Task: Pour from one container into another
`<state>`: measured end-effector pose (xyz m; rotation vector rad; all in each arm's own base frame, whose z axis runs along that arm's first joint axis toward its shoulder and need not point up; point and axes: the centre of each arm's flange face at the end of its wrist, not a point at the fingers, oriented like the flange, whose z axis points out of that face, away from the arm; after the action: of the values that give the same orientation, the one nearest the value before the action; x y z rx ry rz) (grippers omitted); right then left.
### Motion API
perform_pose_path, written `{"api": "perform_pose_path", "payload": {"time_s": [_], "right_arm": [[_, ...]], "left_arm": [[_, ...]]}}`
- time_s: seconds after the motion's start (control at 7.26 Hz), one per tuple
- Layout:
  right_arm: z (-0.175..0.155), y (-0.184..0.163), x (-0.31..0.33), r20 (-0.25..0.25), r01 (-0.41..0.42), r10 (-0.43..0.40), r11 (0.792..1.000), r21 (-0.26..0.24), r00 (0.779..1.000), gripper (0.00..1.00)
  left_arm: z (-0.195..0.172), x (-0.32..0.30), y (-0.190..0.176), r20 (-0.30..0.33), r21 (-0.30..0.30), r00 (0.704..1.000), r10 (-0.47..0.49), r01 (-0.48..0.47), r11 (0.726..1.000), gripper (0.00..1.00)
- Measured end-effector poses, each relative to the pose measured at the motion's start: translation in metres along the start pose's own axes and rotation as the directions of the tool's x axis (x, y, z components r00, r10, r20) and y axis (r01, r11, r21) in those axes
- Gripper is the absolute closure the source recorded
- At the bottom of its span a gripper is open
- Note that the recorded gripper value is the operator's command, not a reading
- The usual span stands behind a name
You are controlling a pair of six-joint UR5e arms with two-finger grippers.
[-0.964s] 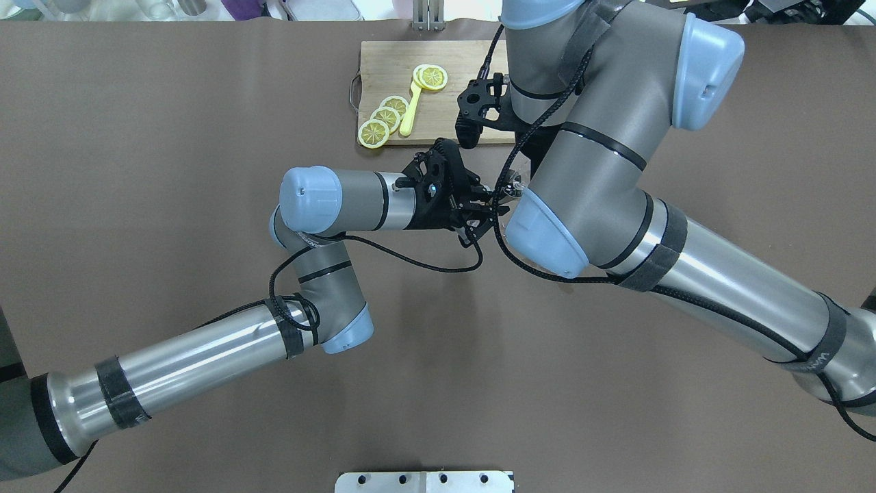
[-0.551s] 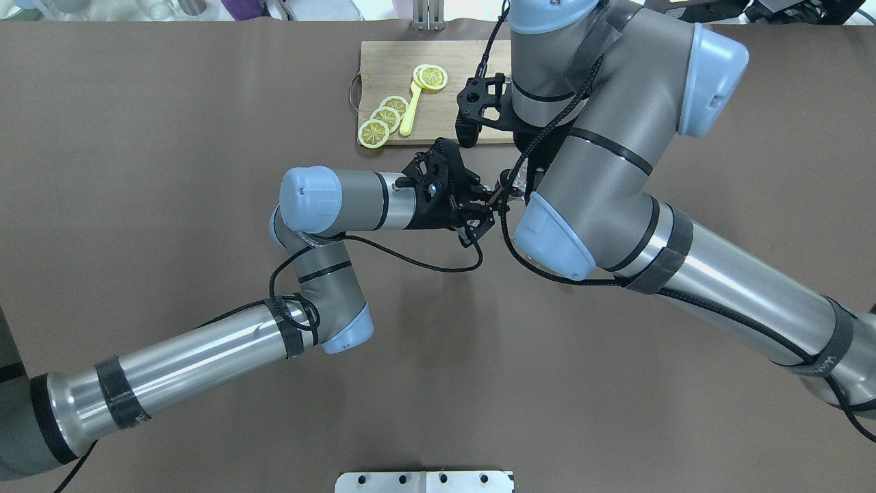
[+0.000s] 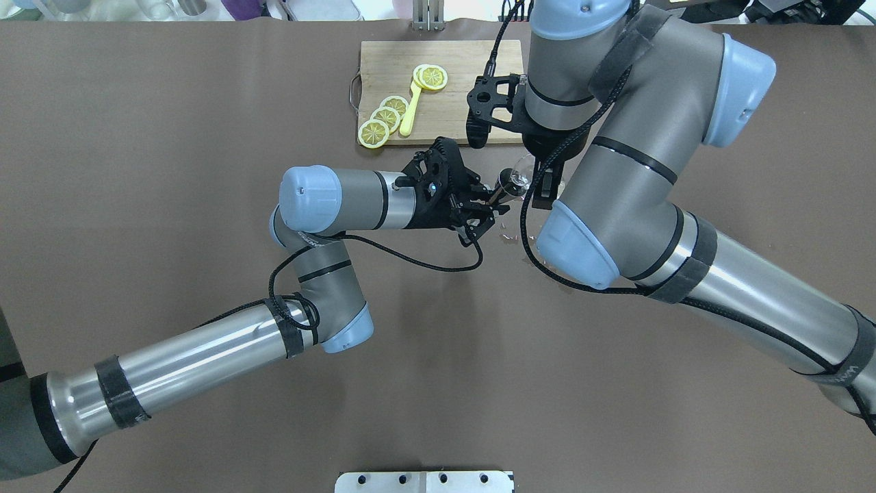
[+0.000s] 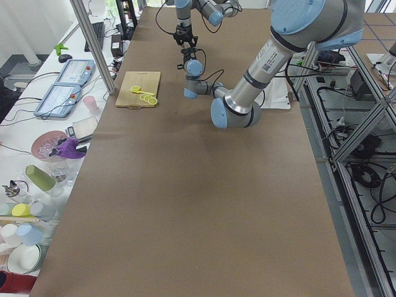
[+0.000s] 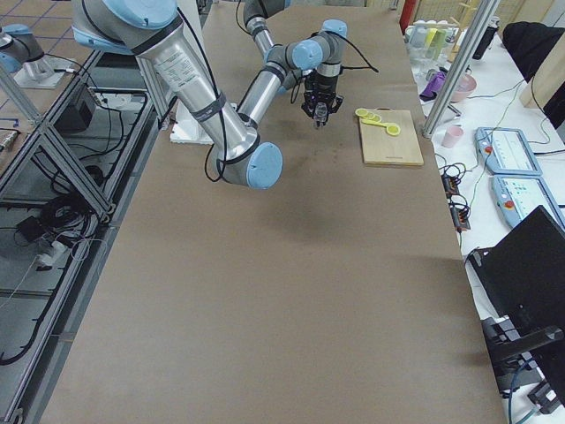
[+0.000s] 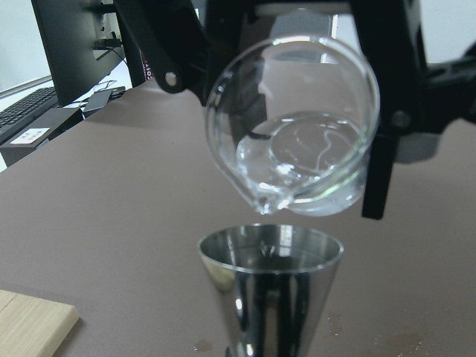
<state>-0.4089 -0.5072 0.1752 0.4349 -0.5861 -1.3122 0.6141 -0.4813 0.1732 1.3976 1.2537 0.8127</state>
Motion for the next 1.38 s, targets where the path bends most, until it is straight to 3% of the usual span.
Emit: {"api": "perform_pose_path", "payload": {"time_s": [0.41, 0.69, 0.96, 1.24, 1.38], "right_arm": [[-0.007, 0.050, -0.002, -0.039, -0.013, 0.016, 0.998, 0.060, 0.999, 1.00], [-0.007, 0.104, -0.002, -0.074, -0.054, 0.063, 0.991, 0.121, 0.995, 1.00], [0.012, 0.168, 0.008, -0.073, -0.127, 0.145, 0.971, 0.204, 0.987, 1.00], [0.034, 0.230, 0.007, -0.038, -0.307, 0.335, 0.897, 0.318, 0.941, 1.00], [0.049, 0.264, 0.000, -0.022, -0.358, 0.392, 0.860, 0.365, 0.920, 1.00]], "left_arm": [[0.000, 0.001, 0.000, -0.001, 0.001, 1.000, 0.000, 0.000, 1.000, 1.00], [-0.001, 0.001, 0.000, 0.000, 0.002, 1.000, 0.000, 0.000, 1.000, 1.00], [-0.004, 0.000, 0.000, 0.003, 0.006, 1.000, 0.002, -0.002, 1.000, 1.00], [-0.015, -0.003, 0.005, 0.008, 0.010, 1.000, 0.004, -0.004, 1.000, 1.00], [-0.027, -0.006, 0.012, 0.015, 0.011, 1.000, 0.005, -0.005, 1.000, 1.00]]}}
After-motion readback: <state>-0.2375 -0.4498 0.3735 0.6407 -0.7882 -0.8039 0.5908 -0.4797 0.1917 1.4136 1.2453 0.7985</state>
